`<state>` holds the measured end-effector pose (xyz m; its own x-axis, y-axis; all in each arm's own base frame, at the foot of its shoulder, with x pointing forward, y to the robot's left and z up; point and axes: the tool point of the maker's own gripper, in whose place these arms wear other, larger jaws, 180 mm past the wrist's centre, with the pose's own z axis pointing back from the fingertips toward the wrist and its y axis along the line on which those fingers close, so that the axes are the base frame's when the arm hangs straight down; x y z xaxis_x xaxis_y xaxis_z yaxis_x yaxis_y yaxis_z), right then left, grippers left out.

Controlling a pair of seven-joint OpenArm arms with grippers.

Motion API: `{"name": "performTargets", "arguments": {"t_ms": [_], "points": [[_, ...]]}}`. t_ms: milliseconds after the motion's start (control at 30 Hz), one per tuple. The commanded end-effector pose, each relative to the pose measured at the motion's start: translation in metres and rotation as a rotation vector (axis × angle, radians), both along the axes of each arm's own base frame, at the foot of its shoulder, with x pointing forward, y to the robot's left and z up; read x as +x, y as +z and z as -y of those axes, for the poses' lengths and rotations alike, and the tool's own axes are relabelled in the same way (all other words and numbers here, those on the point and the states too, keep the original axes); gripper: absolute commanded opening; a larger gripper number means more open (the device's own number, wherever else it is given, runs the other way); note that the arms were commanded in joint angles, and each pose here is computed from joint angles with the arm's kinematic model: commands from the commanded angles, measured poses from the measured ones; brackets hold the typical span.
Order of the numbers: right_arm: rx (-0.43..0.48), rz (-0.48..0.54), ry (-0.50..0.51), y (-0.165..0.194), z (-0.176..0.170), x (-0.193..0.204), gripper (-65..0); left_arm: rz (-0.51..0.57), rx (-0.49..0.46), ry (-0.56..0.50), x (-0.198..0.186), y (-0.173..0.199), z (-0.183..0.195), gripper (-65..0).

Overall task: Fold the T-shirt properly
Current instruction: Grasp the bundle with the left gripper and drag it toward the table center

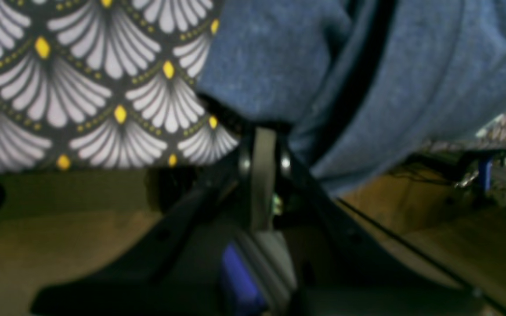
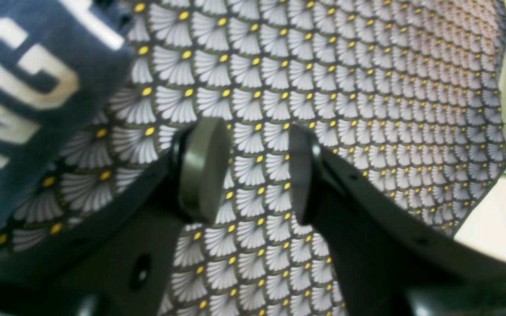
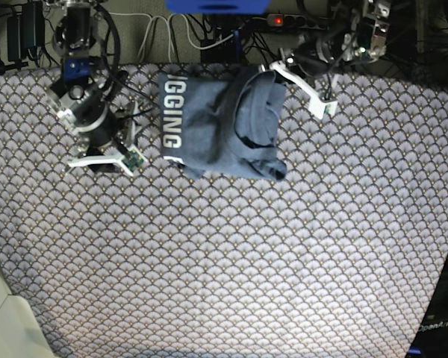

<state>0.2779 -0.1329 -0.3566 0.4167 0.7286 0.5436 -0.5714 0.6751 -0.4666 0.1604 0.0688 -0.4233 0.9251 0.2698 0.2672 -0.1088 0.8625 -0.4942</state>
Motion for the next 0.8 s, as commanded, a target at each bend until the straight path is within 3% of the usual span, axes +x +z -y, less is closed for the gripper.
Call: {"name": "performTargets", "arguments": {"t_ms": [0, 167, 433, 767], "points": [[0.017, 0.041, 0.008, 0.010, -0.004, 0.007, -38.6, 0.011, -0.016, 0.003, 0.006, 0.001, 0.003, -64.7], [0.019, 0.027, 0.010, 0.007, -0.004, 0.002, -38.6, -0.051, -0.024, -0.026, 0.007, -0.022, 0.015, -64.7], [0.038, -0.039, 0.020, -0.013, -0.013, -0.016, -38.7, -0.013, -0.063, -0.023, 0.023, -0.015, 0.033, -64.8], [0.067, -0.128, 0.012, -0.039, -0.022, -0.038, -38.7, 0.093, -0.133, 0.158, 0.099, 0.009, 0.024, -64.8]]}}
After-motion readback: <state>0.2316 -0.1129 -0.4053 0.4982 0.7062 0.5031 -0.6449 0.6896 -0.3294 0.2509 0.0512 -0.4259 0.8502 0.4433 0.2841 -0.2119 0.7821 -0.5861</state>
